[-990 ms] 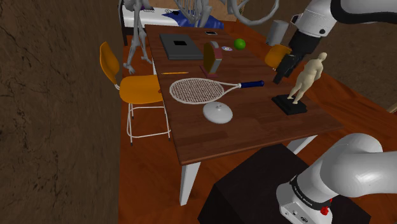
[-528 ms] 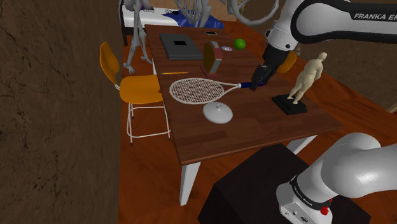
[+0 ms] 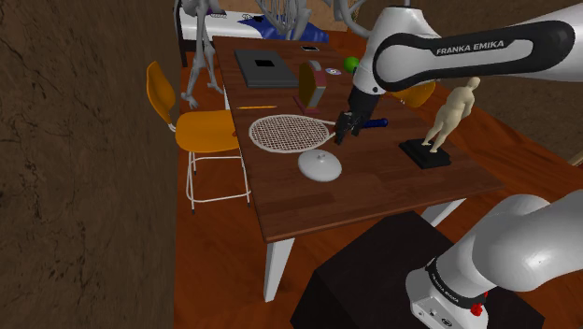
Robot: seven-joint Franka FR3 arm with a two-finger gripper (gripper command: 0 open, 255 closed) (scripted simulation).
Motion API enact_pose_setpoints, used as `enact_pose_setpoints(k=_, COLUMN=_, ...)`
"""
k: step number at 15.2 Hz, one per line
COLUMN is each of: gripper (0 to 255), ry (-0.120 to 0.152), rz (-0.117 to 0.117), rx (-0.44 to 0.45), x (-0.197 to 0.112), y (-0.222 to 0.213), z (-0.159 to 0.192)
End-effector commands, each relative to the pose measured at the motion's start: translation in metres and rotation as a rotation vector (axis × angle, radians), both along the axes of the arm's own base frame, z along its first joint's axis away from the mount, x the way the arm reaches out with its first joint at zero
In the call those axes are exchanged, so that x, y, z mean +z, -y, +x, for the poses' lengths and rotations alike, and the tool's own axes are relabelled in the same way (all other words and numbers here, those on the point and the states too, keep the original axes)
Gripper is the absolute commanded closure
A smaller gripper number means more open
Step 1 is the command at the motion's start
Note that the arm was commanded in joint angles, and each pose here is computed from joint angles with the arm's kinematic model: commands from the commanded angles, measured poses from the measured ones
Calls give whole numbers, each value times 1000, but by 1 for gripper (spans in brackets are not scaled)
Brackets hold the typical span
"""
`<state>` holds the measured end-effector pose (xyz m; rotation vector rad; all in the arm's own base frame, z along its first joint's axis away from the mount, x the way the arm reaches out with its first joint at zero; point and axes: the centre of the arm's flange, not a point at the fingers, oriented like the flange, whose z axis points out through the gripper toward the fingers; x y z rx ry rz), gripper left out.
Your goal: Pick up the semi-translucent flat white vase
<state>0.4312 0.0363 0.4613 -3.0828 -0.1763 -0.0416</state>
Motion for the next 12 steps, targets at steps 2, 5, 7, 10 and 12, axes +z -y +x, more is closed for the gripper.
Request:
enact_pose_setpoints(k=2, gripper=0, ry=0, rz=6, rx=-1, x=-30, y=-14, z=25)
enact_pose_setpoints(k=5, gripper=0, ry=-2, rz=10, rx=-1, x=-49, y=-22, z=42)
enact_pose_setpoints(k=7, gripper=0, ry=-2, rz=10, rx=-1, x=-59, y=-22, z=42)
enact_pose_setpoints(k=10, gripper=0, ry=-2, rz=10, rx=-1, x=-75, y=-22, z=42)
enact_pose_setpoints(k=12, gripper=0, ry=-2, rz=10, rx=-1, x=-89, y=-22, z=42)
